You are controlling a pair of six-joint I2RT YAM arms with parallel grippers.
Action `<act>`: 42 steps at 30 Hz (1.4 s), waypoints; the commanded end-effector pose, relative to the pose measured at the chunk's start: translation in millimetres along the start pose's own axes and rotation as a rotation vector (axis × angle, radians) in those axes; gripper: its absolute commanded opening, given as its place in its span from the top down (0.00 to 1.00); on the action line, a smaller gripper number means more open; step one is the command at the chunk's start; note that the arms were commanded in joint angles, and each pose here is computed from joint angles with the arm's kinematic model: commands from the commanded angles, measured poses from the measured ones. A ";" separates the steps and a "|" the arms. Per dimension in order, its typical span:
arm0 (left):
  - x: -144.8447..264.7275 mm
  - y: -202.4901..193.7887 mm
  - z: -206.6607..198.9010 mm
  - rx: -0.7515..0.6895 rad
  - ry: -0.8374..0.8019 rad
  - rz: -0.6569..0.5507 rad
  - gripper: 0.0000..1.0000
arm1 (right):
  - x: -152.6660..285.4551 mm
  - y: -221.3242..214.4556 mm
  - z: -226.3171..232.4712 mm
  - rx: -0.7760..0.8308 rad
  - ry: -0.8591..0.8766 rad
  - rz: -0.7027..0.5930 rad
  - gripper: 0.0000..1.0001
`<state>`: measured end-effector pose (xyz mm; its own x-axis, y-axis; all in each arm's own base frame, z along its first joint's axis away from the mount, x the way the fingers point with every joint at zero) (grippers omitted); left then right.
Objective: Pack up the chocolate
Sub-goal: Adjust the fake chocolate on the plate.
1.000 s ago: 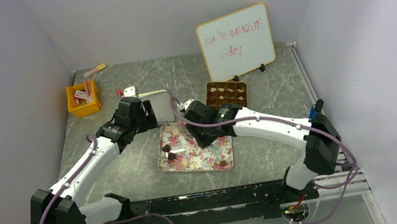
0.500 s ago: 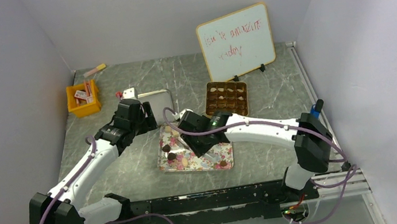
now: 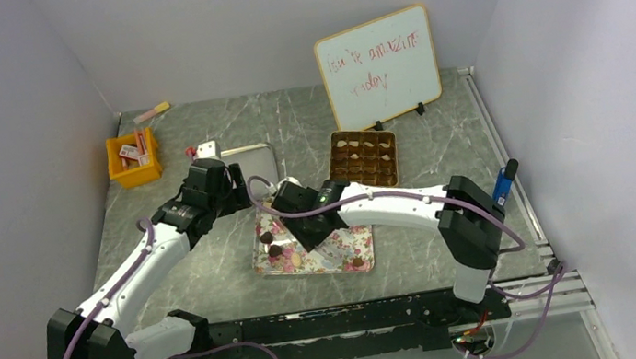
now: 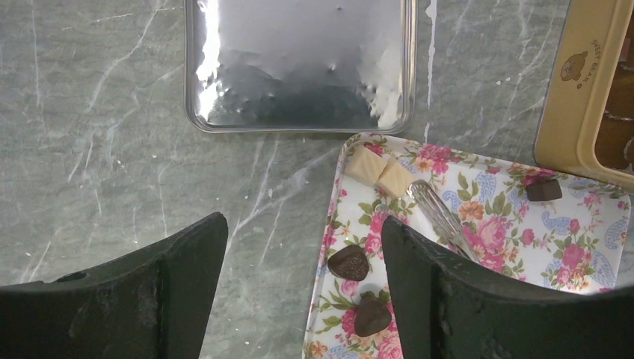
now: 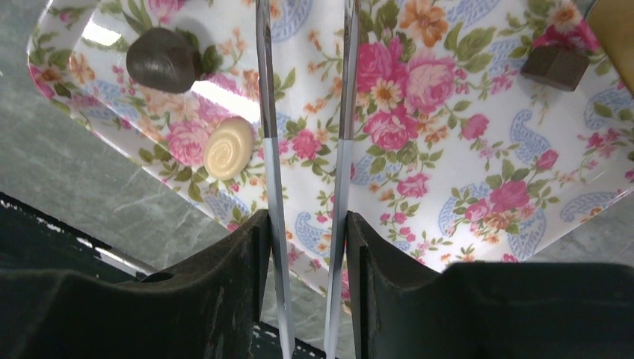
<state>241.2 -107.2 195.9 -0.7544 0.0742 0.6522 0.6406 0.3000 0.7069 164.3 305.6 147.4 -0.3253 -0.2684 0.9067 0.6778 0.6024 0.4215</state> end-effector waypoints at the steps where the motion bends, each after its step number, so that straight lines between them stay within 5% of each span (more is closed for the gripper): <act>1: 6.2 8.1 2.3 -0.009 0.005 -0.037 0.20 | 4.8 22.7 3.6 -0.018 -0.027 -0.071 0.58; 10: 4.7 11.6 1.8 -0.017 0.008 -0.042 0.20 | -9.8 25.6 3.7 0.004 -0.054 -0.053 0.61; 24: 1.1 10.2 1.8 -0.011 0.001 -0.033 0.20 | 23.4 28.9 -6.0 -0.002 -0.082 -0.106 0.99; 35: -0.2 12.3 -1.3 -0.005 -0.010 -0.033 0.20 | 59.4 26.6 -12.6 -0.004 -0.071 -0.143 1.00; 42: -1.9 12.4 -2.7 -0.001 -0.013 -0.029 0.20 | 51.1 25.8 -8.2 0.012 -0.042 -0.116 0.85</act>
<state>244.0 -103.2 195.2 -0.7570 0.0619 0.6505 0.6375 0.2881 0.7145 168.3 293.5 190.6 -0.4181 -0.2550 0.8719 0.6482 0.5886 0.4830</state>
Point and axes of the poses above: each gripper's point midway between its finger pads, its own x axis back along the fingers, its own z axis along the line the jaws close on, y = z × x, the point moved 8 cm from there along x, back along the fingers, and after that the axes turned 5 degrees about x, right-handed, at the moved point
